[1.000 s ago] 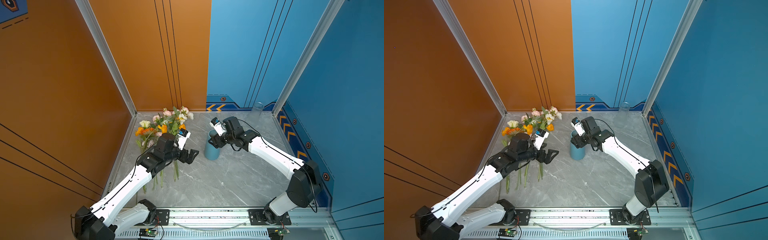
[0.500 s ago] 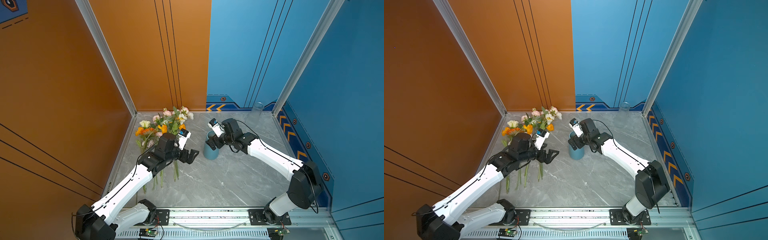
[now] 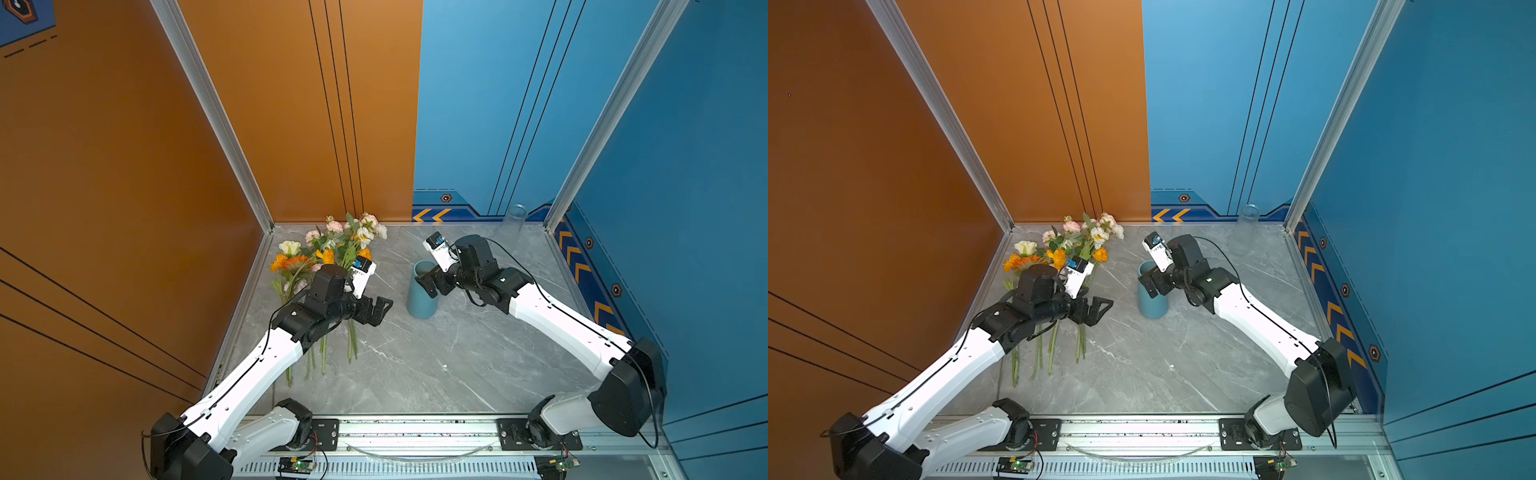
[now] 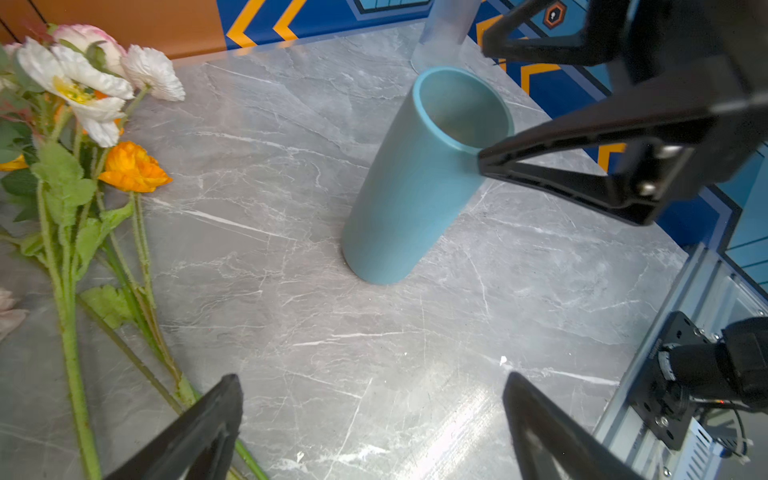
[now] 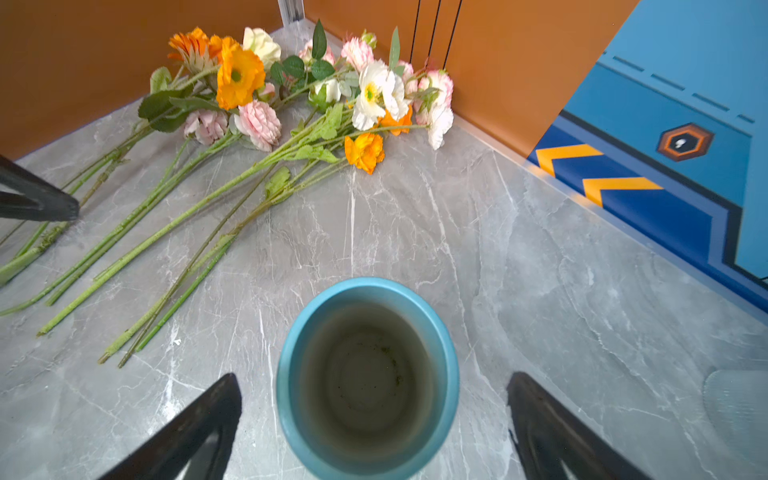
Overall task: Arrange the flowers into the vase
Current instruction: 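Carry the teal vase toward the flowers with the right gripper and set it down, then grasp the white flower stem with the left gripper while the right gripper withdraws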
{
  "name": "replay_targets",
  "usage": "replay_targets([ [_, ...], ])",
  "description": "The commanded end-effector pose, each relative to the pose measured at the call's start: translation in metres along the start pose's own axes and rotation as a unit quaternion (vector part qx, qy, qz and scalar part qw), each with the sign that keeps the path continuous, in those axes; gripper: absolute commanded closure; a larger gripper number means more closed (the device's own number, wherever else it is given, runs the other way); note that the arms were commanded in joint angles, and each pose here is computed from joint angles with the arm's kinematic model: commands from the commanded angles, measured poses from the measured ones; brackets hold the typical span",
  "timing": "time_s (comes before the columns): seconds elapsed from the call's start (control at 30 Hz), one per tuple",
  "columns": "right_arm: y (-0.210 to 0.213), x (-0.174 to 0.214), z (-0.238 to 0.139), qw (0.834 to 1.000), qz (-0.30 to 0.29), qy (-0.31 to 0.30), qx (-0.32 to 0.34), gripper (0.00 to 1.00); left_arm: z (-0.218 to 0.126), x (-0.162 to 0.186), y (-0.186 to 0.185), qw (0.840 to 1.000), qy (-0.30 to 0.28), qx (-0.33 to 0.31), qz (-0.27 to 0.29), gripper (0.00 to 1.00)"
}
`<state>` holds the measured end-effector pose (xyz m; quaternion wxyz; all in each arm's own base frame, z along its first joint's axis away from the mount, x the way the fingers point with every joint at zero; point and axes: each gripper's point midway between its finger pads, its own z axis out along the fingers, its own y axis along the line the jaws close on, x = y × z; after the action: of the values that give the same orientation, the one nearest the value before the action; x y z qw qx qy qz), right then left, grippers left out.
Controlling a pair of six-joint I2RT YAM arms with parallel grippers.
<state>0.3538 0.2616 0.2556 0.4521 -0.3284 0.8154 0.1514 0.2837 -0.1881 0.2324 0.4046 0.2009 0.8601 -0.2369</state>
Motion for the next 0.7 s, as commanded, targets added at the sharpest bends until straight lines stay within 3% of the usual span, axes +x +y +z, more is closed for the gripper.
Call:
replay_targets([
  [0.0, -0.003, -0.023, -0.034, 0.999, -0.002, -0.031, 0.005, 0.00, -0.012, -0.014, 0.008, 1.000, -0.014, -0.016, -0.018, 0.02],
  [0.07, -0.003, -0.030, -0.049, 0.999, 0.003, -0.042, 0.007, 0.00, -0.014, -0.016, 0.022, 0.998, -0.013, -0.047, -0.031, 0.02],
  [0.13, -0.001, -0.033, -0.063, 0.999, 0.016, -0.044, 0.004, 0.00, -0.019, -0.011, 0.054, 0.991, 0.003, -0.121, -0.058, 0.03],
  [0.23, 0.019, -0.029, -0.074, 0.999, 0.017, -0.033, -0.019, 0.00, -0.021, 0.006, 0.098, 0.973, 0.047, -0.202, -0.100, 0.23],
  [0.37, 0.067, -0.021, -0.073, 0.998, -0.005, -0.037, -0.044, 0.00, -0.008, 0.031, 0.132, 0.953, 0.093, -0.245, -0.149, 0.42],
  [0.47, 0.103, -0.018, -0.063, 0.996, 0.014, -0.053, -0.076, 0.00, 0.007, 0.050, 0.152, 0.938, 0.131, -0.273, -0.168, 0.60],
  [0.67, 0.158, -0.004, -0.037, 0.988, 0.047, -0.065, -0.133, 0.00, 0.031, 0.088, 0.189, 0.902, 0.203, -0.341, -0.171, 0.69],
])
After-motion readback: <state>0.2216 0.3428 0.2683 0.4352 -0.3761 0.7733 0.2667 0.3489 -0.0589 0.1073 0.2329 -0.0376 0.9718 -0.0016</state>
